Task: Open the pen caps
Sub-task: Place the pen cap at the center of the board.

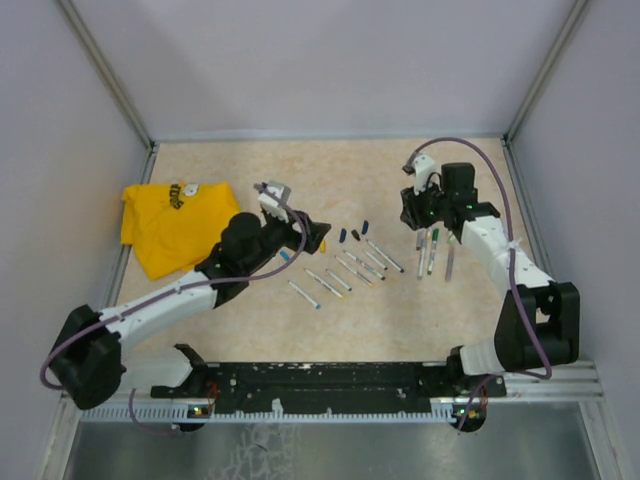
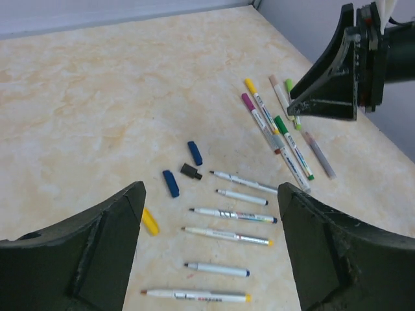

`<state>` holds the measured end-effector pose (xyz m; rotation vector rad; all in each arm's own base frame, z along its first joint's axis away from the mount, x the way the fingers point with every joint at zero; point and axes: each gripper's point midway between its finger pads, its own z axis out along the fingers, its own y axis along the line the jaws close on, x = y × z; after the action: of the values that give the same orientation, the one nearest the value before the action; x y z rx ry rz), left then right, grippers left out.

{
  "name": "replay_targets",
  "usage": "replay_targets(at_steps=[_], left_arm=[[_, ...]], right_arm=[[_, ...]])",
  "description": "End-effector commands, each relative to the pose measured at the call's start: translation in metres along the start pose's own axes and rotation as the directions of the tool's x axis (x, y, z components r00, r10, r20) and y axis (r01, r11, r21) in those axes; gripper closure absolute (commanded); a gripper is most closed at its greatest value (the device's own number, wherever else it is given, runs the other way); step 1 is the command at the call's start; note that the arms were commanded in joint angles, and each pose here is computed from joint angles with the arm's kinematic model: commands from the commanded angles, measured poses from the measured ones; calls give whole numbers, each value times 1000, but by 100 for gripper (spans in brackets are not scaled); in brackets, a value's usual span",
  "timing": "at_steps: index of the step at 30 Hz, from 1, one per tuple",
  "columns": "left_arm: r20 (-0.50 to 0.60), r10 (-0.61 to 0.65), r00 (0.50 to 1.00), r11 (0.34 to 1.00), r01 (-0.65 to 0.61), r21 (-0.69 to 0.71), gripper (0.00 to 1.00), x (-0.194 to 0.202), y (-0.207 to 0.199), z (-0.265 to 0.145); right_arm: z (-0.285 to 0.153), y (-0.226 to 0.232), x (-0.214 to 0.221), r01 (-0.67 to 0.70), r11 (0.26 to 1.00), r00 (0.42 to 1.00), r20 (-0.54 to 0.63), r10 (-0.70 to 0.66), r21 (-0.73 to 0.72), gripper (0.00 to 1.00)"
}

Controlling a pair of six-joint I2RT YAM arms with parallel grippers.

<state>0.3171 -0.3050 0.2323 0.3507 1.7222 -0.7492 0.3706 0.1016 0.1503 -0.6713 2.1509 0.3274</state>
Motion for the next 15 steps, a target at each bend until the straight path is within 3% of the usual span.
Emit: replay_targets(at_steps=[1, 3, 15], left_arm=[[154, 59, 986, 998, -58, -15, 6, -7, 16, -46], [176, 52, 983, 999, -49, -22, 1, -2, 21, -66], [174, 51, 984, 998, -43, -50, 0, 19, 35, -109]], right_arm=[[-13, 4, -22, 32, 999, 996, 87, -30, -24, 62], [-15, 5, -24, 34, 999, 995, 95, -31, -29, 62], [-27, 11, -3, 17, 999, 999, 40, -16, -27, 62]])
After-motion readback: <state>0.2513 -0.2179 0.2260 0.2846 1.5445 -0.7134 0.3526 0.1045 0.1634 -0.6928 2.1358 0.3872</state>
